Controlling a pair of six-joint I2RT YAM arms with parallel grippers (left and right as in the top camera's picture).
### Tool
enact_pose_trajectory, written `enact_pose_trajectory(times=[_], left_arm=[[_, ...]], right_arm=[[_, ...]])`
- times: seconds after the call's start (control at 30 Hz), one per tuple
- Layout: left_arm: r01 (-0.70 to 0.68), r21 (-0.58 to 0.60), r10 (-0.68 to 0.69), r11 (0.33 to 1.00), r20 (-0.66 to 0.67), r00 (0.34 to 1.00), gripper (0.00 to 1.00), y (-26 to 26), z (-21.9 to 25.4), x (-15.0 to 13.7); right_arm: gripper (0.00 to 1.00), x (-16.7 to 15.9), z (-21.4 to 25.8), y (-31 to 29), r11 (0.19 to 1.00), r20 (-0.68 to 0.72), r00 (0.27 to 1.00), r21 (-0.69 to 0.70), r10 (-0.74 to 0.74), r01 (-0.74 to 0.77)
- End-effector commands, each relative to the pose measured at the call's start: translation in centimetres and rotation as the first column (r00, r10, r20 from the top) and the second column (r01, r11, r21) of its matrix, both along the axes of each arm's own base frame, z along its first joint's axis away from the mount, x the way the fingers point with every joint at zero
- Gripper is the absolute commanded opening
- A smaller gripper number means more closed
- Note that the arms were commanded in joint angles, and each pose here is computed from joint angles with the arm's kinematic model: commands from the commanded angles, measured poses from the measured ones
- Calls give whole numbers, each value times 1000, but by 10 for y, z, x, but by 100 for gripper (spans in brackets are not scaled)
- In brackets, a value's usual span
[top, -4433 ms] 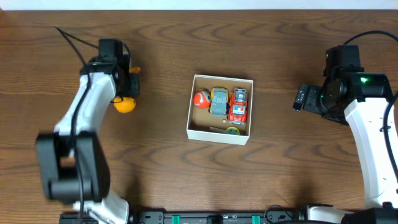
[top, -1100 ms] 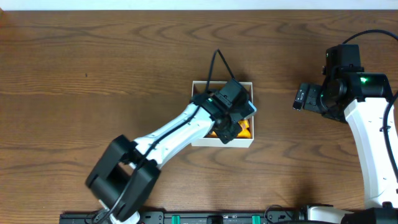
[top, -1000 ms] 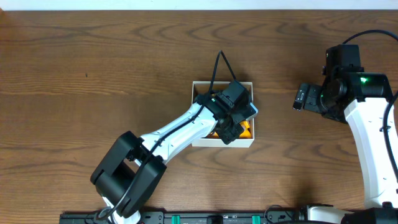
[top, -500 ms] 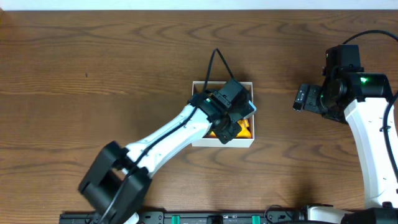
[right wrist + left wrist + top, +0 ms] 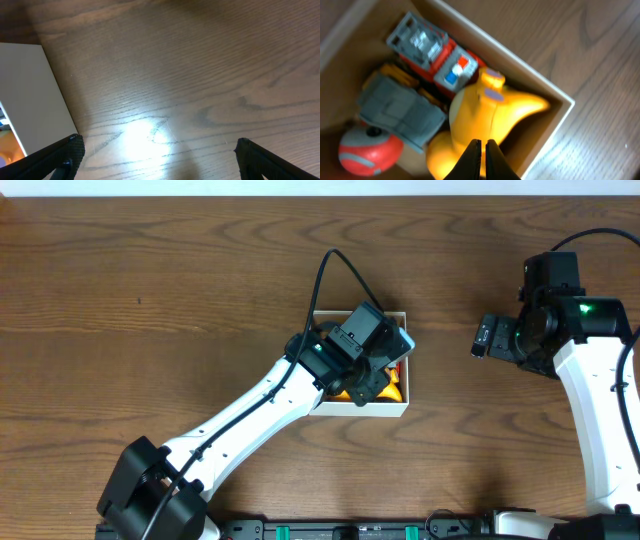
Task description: Pack container
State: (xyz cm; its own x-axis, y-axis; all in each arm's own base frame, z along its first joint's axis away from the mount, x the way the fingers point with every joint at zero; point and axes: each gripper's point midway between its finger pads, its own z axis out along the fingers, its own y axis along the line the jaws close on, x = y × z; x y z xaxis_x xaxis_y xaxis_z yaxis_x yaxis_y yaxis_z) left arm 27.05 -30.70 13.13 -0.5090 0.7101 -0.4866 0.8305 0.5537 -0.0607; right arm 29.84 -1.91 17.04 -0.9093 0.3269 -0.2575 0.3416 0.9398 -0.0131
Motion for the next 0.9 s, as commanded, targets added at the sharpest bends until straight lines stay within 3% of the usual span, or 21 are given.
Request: enact_pose_trajectory(times=[0.0,0.27,0.53,0.87], left_arm=[[-4,-16,5,1000,20,1000,8,-4,1,3],[-7,-16,7,1000,10,1000,8,-9,-9,6],[-2,9,4,1000,-142,990,7,-16,-53,-6],[-6,119,42,993,-305,951,6,-8,-114,-26]], right_arm=[[99,-1,-2,-3,1000,-9,1000,-13,6,-6],[99,-1,-2,-3,1000,-9,1000,-13,6,-6],[99,-1,-2,-3,1000,-9,1000,-13,6,-6],[99,-2,-2,-3,1000,-12,1000,-13,6,-6]])
